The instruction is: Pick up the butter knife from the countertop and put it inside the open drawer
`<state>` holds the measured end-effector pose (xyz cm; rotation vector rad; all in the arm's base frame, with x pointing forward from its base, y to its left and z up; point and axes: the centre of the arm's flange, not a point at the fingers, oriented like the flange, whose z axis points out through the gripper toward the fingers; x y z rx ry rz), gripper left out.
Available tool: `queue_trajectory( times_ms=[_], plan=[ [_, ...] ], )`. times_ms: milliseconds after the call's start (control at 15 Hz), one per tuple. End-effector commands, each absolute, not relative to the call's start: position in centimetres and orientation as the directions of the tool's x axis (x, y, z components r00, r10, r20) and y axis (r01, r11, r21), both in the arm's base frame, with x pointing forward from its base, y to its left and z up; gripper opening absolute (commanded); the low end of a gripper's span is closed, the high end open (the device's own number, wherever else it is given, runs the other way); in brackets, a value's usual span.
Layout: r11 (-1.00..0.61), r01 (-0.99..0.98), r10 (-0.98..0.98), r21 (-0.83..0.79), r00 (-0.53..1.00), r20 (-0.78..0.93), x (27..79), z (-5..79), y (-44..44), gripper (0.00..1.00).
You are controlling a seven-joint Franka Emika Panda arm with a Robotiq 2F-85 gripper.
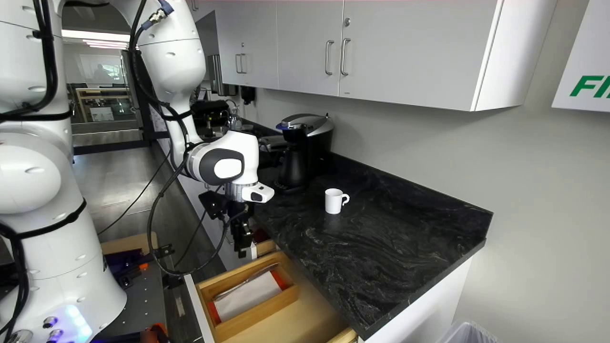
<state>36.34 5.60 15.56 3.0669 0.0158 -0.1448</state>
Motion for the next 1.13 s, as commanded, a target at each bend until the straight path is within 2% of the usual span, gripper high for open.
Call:
queue_trajectory(
  times_ms=[0, 267, 333, 467, 533, 600, 1067],
  plan=[
    [-0.998, -0.017, -0.021, 0.059, 0.998, -0.067, 33.7, 16.1, 5.5, 0.70],
    [-0.998, -0.012, -0.015, 0.055, 0.998, -0.065, 34.2, 16.2, 5.2, 0.96],
    [-0.999, -0.008, -0.011, 0.054, 0.998, -0.065, 34.4, 16.2, 5.1, 0.99],
    [-0.998, 0.003, -0.003, 0.068, 0.996, -0.092, 36.4, 15.6, 5.5, 1.00],
    [-0.998, 0.003, -0.003, 0.068, 0.996, -0.092, 36.4, 15.6, 5.5, 0.97],
    [-0.998, 0.004, -0.003, 0.068, 0.996, -0.092, 36.4, 15.6, 5.5, 1.00],
    [-0.998, 0.004, -0.003, 0.068, 0.996, -0.092, 36.4, 15.6, 5.5, 1.00]
  ],
)
